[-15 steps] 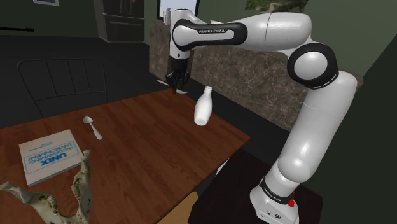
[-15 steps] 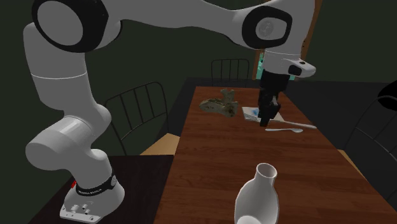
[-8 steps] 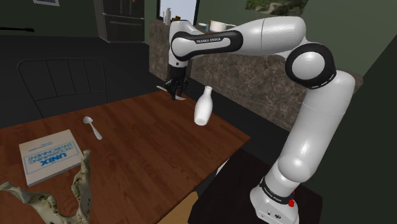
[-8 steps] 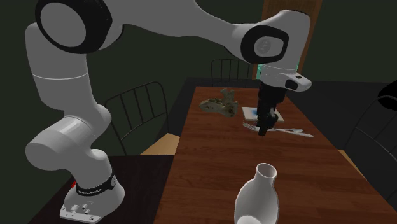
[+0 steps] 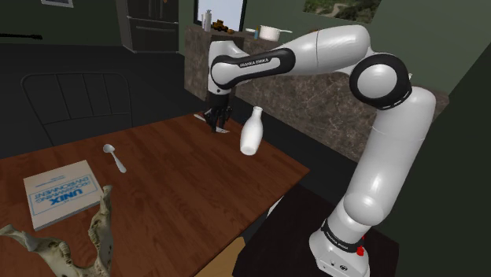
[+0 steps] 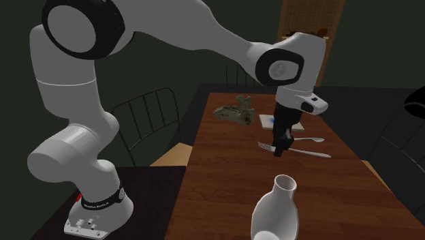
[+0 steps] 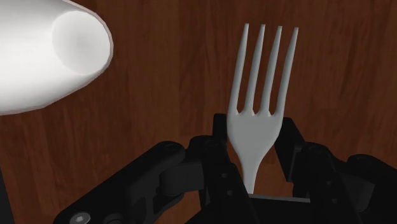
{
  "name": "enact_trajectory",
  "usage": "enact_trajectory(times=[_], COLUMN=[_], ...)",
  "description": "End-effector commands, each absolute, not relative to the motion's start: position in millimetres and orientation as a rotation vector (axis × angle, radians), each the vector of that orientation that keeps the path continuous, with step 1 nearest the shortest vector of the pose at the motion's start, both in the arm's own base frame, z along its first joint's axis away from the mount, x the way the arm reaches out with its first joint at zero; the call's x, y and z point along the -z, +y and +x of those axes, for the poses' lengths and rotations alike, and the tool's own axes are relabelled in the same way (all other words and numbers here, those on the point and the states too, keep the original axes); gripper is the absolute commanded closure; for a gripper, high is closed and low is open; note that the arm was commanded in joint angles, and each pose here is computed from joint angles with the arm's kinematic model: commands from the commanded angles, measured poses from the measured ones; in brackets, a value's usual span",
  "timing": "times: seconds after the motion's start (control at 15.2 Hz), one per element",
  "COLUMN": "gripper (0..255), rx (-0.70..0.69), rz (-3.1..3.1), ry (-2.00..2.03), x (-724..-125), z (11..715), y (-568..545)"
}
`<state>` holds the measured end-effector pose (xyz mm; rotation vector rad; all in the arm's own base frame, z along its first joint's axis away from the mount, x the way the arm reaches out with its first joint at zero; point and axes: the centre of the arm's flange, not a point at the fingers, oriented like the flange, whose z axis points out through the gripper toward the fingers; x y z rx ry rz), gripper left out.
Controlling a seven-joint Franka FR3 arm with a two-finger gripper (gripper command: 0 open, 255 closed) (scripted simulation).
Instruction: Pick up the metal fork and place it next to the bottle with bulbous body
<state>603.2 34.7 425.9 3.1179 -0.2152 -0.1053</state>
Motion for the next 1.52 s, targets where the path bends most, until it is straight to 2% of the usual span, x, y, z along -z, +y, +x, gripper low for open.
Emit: enact_trajectory(times=[0.0,1.45], gripper=[255,255], rx=[0.104,0.104], rz=[3.118,3.118], ry=[-0.215,-0.215], x=[-416.2,-300.0], z=[603.7,603.7], y=[35.1,35.1])
